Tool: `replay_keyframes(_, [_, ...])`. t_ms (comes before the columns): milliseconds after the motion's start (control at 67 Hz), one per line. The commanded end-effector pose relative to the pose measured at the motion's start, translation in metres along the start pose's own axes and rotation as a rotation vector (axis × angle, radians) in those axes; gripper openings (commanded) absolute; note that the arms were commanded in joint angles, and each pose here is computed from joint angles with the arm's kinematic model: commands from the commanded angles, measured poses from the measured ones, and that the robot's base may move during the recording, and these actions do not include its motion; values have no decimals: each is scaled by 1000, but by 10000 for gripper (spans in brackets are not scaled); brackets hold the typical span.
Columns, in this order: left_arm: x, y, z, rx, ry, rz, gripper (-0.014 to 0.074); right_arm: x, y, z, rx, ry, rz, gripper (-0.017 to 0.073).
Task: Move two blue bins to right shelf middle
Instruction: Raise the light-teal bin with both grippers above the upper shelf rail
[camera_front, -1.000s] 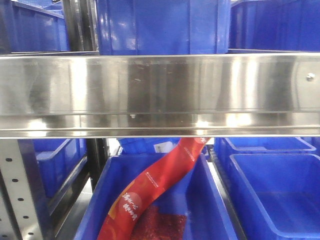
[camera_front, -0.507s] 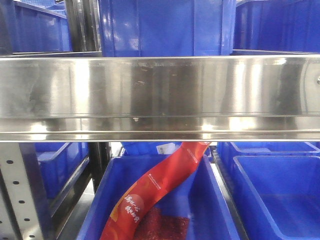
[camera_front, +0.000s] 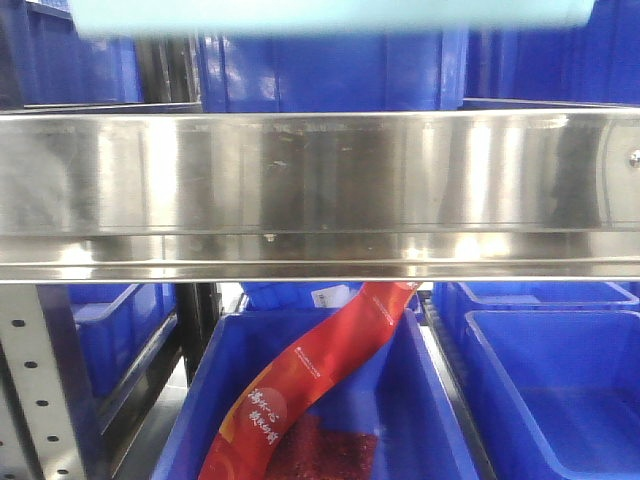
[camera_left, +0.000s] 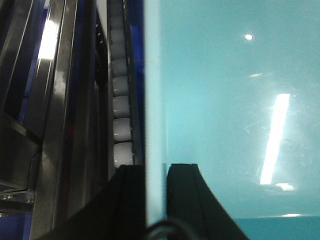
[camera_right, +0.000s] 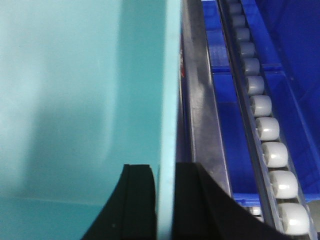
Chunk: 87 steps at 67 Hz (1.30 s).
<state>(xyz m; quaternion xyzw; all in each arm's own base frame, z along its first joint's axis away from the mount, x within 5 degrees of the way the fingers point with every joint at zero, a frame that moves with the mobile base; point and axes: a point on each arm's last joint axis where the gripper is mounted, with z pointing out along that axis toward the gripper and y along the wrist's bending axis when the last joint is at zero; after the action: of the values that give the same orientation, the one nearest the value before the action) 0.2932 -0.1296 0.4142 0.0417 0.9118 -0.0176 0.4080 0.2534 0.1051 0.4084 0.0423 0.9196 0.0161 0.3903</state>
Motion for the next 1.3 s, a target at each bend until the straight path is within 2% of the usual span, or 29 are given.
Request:
replay_keyframes(0, [-8,-8,-1,59,-69,-19,-111,-13,16,6,-113,-140,-19,-167])
replay_keyframes(179, [-8,-8,6,35,-62,-5,-111,-15,26,24,-136,-151,-36,-167])
replay_keyframes(269, [-5,-8,13,29,-28,-14,-92,-16,23,32,-117,-137,5,-122])
replay_keyframes(328, [-5,-7,17,20,-17,-15,-35,-17,17,37,-90,-119,46,-53])
replay_keyframes(373, [-5,-5,18,14,-13,-21,39,-18,12,40,-77,-112,69,29])
replay_keyframes(463, [-6,1,18,6,-14,-39,200,-20,9,41,-74,-116,80,166])
replay_keyframes(522, [-7,4,19,6,-12,-54,274,-21,8,42,-78,-125,83,235])
replay_keyframes(597, [-8,9,21,8,-4,-80,354,-22,9,41,-89,-137,83,290])
replay_keyframes(701, [-8,13,22,7,1,-101,383,-22,10,41,-93,-142,83,310])
replay_keyframes(955, [-18,18,9,1,-17,-109,379,-28,7,34,-83,-171,74,309])
replay_keyframes(1045, [-24,20,-3,7,-34,-111,344,-32,5,24,-85,-191,73,294])
replay_keyframes(1119, [-29,22,-16,8,-54,-110,237,-35,3,13,-86,-206,68,216])
replay_keyframes(1284, [-33,26,-32,20,-109,-112,-83,-36,-1,1,-96,-232,67,-84])
